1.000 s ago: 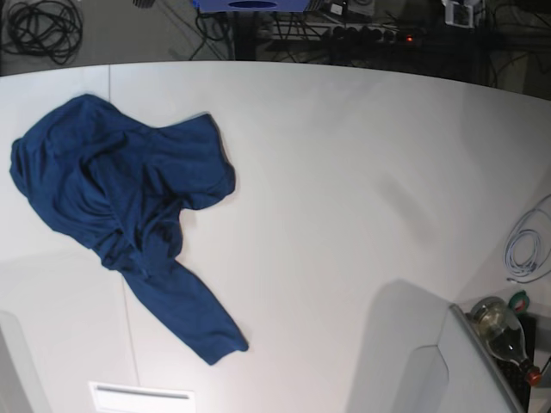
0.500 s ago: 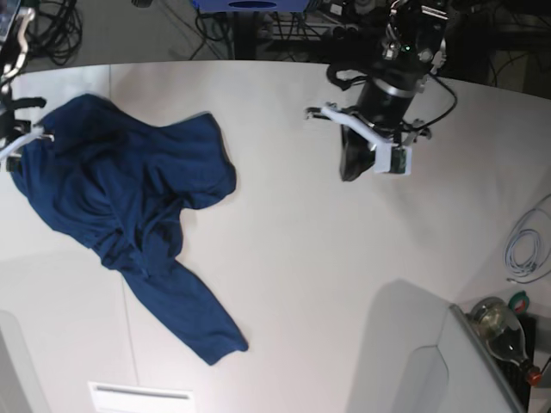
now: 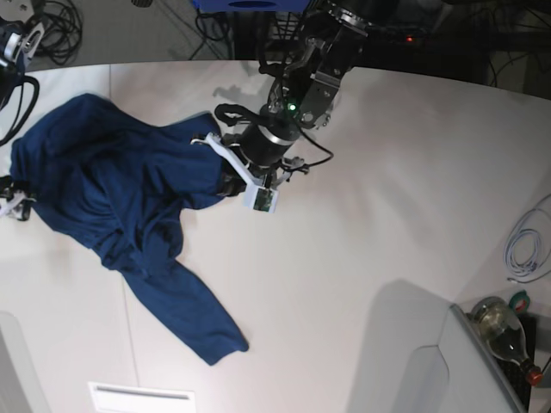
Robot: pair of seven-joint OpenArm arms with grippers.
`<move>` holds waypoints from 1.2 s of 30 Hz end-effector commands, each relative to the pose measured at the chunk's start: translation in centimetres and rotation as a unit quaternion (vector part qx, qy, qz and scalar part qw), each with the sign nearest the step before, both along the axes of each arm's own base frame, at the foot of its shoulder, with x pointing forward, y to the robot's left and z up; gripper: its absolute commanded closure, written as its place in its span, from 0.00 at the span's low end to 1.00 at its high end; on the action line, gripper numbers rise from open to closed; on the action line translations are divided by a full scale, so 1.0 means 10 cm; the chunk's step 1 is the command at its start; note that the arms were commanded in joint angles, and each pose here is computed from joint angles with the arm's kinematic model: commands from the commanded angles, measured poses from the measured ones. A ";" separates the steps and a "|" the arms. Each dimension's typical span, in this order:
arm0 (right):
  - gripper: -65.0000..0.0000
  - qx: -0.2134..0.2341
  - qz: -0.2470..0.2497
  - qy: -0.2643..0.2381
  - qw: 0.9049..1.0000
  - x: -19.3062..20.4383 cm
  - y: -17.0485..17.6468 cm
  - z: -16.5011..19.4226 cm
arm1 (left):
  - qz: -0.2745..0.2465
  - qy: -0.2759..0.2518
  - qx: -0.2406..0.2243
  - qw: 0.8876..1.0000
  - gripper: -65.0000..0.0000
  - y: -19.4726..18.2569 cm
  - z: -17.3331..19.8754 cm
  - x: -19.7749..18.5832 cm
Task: Layout the t-shirt on the table in an organized manner, then fold the t-shirt properly
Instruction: 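Reach both grippers to the blue t-shirt and grasp its edges, then pull the grasped shirt edges apart to spread the blue t-shirt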
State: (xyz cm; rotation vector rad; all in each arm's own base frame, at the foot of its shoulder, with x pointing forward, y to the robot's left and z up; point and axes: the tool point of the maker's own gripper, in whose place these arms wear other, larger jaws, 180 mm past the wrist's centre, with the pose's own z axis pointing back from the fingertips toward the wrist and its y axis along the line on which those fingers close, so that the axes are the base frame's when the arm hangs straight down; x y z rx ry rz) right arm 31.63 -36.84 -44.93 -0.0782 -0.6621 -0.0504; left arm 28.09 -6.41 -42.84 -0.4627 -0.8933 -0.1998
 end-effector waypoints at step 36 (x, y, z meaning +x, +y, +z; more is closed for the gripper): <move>0.83 -0.050 0.072 -0.029 0.996 -0.09 0.54 0.32 | 0.188 0.012 0.065 0.980 1.00 1.75 -0.15 -0.03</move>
